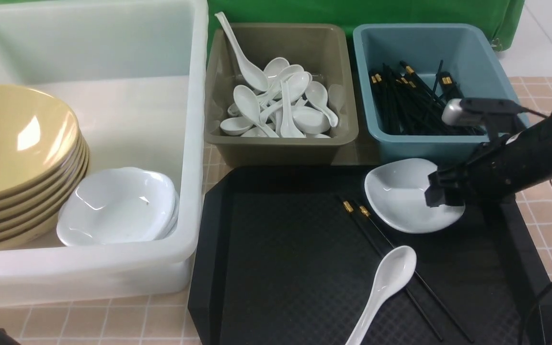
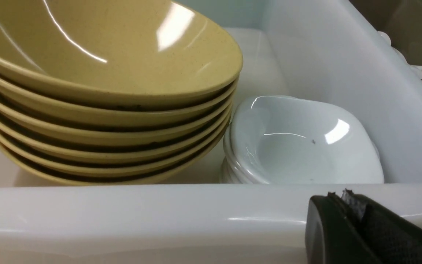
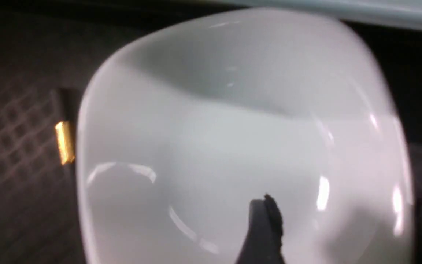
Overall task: On brown table put chopsticks spoon bowls plates into blue grey white boxes.
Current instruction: 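Reach for and grasp the small white dish on the black tray, then place the white bowl into the white bin on top of the stacked bowls with the right gripper, then reach down and grasp the white spoon resting in the bowl with the right gripper, then place the white spoon into the bin of spoons with the right gripper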
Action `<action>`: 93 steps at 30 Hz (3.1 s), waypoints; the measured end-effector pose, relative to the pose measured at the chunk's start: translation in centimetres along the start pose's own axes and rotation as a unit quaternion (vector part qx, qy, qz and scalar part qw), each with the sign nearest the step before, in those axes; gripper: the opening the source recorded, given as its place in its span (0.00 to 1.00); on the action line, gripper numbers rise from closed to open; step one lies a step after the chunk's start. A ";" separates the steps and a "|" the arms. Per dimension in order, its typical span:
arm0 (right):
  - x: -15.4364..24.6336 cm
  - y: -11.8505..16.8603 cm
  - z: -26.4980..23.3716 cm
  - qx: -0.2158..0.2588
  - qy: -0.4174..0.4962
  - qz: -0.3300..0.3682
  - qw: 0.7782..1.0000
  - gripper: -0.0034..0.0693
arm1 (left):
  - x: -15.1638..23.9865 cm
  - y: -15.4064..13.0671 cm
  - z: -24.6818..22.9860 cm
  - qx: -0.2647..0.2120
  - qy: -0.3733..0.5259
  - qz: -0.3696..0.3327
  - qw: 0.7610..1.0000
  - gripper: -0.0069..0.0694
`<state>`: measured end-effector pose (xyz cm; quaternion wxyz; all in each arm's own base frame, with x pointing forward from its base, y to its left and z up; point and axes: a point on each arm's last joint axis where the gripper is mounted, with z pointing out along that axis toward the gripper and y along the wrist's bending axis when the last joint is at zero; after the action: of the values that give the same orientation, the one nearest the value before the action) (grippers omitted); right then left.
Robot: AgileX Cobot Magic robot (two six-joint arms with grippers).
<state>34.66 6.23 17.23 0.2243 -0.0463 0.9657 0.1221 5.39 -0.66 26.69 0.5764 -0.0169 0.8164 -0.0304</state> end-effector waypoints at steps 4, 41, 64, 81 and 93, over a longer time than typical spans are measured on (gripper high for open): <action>0.1 -0.1 1.2 0.002 0.004 0.003 1.000 0.68 | 0.0 0.0 0.0 0.000 -0.002 0.000 1.000 0.08; -0.9 31.1 -3.1 -0.220 -0.249 -0.385 0.861 0.45 | -0.1 0.0 0.0 -0.001 -0.003 0.000 1.000 0.08; 4.7 6.1 -4.6 -0.060 0.089 -0.175 0.979 0.67 | -0.1 0.0 0.0 -0.001 -0.007 0.000 1.000 0.08; 4.7 8.4 -2.1 -0.101 0.110 -0.253 0.956 0.18 | -0.4 0.1 0.0 -0.004 -0.023 0.000 1.000 0.08; -6.6 12.4 -10.2 -0.089 -0.151 -0.288 0.942 0.18 | -0.4 0.1 0.0 -0.004 -0.023 0.000 1.000 0.08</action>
<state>34.52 15.83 31.73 0.3880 -0.3229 0.8512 0.1439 5.52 -0.55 27.07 0.5947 -0.0200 0.8033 -0.0264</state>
